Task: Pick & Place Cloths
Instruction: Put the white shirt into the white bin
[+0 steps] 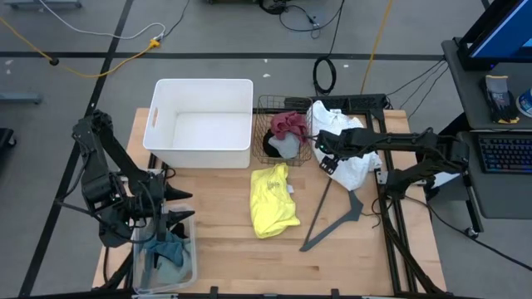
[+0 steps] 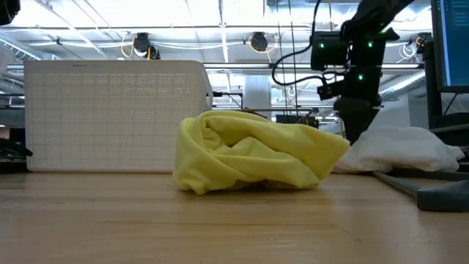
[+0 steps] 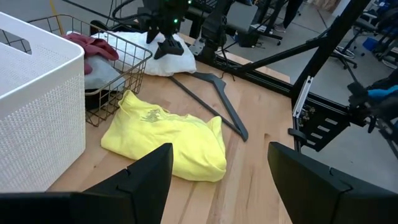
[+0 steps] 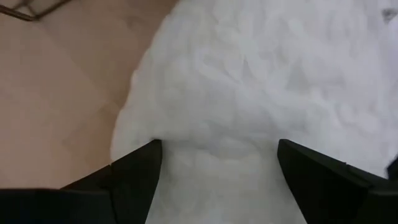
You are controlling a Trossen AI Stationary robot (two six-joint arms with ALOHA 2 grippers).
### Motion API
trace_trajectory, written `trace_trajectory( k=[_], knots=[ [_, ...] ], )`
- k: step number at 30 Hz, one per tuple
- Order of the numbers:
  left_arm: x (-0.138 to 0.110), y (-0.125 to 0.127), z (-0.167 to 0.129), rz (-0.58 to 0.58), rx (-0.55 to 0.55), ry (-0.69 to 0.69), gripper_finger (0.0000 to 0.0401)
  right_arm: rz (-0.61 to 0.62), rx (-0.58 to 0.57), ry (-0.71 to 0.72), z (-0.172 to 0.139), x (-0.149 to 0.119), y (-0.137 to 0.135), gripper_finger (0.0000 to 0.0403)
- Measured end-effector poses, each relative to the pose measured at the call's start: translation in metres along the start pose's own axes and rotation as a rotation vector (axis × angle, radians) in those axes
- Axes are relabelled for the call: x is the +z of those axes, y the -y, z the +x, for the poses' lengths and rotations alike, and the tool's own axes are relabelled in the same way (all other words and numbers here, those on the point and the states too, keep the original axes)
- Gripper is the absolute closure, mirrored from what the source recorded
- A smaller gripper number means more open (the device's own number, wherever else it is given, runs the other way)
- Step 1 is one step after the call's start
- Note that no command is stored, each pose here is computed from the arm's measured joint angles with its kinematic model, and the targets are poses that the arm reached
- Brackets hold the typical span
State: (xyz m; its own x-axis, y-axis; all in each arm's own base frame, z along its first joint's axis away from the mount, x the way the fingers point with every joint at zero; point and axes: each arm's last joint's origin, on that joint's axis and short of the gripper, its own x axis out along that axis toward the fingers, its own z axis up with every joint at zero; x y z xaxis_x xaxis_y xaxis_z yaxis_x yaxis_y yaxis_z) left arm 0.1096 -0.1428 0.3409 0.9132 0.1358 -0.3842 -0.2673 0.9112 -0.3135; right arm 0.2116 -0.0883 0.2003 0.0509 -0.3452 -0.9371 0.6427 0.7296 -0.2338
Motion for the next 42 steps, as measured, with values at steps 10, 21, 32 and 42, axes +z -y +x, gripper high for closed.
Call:
trace_trajectory(
  k=[10, 21, 32, 42],
  knots=[
    [0.0, 0.0, 0.0, -0.043, 0.0, 0.0, 0.0135, 0.132, 0.0, 0.029, 0.037, -0.016, 0.006, 0.0087],
    [0.0, 0.0, 0.0, -0.053, 0.0, 0.0, 0.0134, 0.229, -0.001, -0.027, 0.049, -0.032, 0.006, 0.0118],
    [0.0, 0.0, 0.0, -0.053, 0.0, 0.0, 0.0135, 0.353, 0.013, 0.0, 0.05, -0.029, 0.006, 0.0261],
    [0.0, 0.0, 0.0, -0.053, 0.0, 0.0, 0.0135, 0.406, 0.02, 0.009, 0.05, -0.027, 0.007, 0.0367]
  ],
)
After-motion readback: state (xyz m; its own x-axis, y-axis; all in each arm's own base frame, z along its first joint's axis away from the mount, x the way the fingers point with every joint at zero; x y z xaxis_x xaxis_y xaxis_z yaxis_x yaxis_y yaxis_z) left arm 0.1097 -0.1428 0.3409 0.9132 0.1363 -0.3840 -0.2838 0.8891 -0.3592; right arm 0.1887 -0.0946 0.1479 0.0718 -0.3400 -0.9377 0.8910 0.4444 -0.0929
